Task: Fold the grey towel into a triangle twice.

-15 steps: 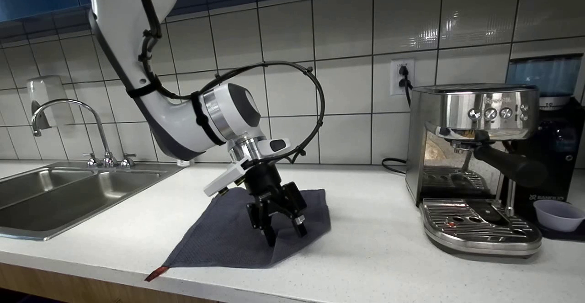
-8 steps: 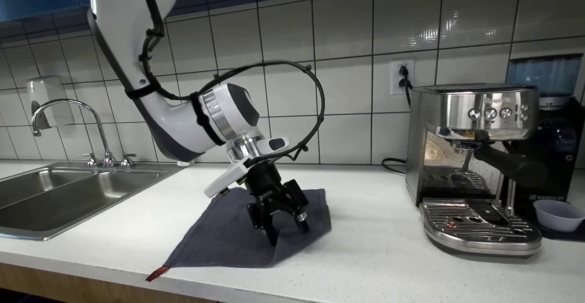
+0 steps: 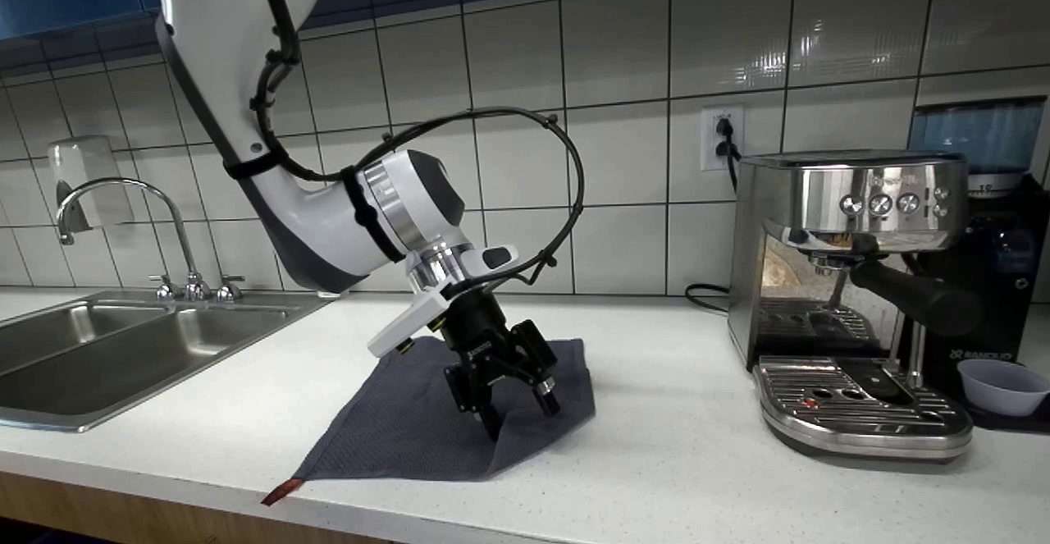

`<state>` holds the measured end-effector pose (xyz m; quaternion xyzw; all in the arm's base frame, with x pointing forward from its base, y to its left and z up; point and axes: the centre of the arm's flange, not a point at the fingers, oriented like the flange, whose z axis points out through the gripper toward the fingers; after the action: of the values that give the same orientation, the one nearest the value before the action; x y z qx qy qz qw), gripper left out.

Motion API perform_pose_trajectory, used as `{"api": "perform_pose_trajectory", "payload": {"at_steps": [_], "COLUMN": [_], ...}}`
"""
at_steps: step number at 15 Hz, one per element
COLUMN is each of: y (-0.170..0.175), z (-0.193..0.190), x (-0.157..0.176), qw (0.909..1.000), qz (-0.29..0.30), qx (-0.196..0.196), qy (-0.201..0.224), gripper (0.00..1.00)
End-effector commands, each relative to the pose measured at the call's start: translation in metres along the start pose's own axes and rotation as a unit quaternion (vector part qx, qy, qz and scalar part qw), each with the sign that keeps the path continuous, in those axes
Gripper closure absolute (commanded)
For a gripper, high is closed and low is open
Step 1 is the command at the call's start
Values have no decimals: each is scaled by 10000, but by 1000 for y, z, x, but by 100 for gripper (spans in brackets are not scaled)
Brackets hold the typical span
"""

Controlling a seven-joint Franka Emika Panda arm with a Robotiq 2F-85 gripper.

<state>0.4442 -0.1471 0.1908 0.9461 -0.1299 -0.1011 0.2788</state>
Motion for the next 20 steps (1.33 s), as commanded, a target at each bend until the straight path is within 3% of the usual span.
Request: {"api": "perform_pose_trajectory", "payload": {"at_steps": [1, 11, 20], "y": [0, -3, 10], "z": [-1, 0, -15], "x": [-6, -10, -11], "qw": [9998, 9997, 9995], "qz": [27, 48, 204], "qx": [-99, -146, 36], "qy": [173, 180, 226], "gripper": [25, 99, 100]}}
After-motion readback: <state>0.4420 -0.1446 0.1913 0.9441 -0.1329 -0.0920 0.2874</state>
